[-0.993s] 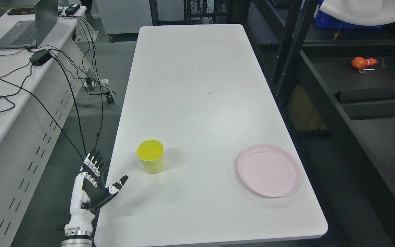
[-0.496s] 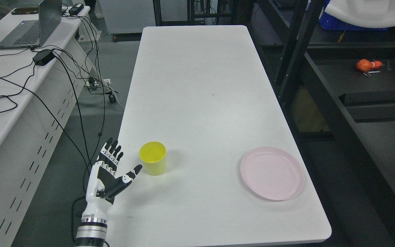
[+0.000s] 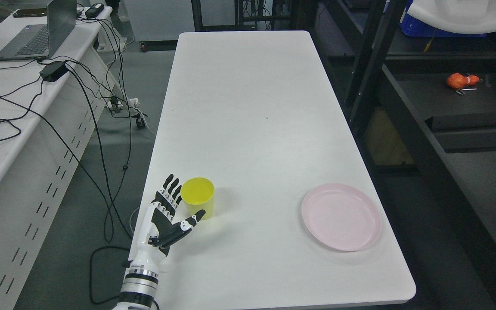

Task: Place yellow IKEA cup on middle right shelf
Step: 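Close the left hand fingers around the yellow cup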

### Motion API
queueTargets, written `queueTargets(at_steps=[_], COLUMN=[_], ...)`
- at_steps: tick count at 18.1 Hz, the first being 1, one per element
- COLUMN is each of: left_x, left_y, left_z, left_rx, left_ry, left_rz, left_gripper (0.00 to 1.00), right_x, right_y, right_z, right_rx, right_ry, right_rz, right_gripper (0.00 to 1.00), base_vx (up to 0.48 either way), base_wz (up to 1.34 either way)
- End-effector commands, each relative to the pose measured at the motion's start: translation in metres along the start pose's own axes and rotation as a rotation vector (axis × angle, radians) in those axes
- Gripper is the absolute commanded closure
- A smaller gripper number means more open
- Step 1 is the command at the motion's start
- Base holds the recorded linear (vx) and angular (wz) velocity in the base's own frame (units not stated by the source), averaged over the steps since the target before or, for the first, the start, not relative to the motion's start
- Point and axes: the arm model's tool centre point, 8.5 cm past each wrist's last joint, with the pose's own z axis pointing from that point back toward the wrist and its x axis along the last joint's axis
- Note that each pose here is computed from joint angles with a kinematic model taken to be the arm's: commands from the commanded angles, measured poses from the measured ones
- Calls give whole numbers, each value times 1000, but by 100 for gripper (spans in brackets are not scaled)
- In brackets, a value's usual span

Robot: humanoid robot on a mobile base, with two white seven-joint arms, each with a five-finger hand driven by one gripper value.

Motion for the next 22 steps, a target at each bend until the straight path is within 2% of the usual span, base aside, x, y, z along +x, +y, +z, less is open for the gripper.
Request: queueTargets(at_steps=[1, 7, 13, 19, 22], left_x=[-29, -34, -30, -41, -49], left_y=[-6, 14, 7, -5, 0], left_z=[4, -23, -47, -46, -55], left_rx=[-30, 14, -14, -120, -109], left_ry=[90, 105, 123, 171, 216], left_rz=[-10, -29, -48, -120, -126], left_gripper=[2, 2, 2, 3, 7], right_x=[-9, -9, -9, -9, -9], right_y=[-10, -10, -10, -10, -10], right_z=[-1, -1, -1, -1, -1], right_rx=[-12, -12, -12, -12, -12], right_ry=[15, 15, 15, 15, 15], right_rz=[-3, -3, -3, -3, -3], right_gripper=[1, 1, 1, 1, 1], base_vx=[0, -2, 0, 0, 0], base_wz=[0, 0, 0, 0, 0])
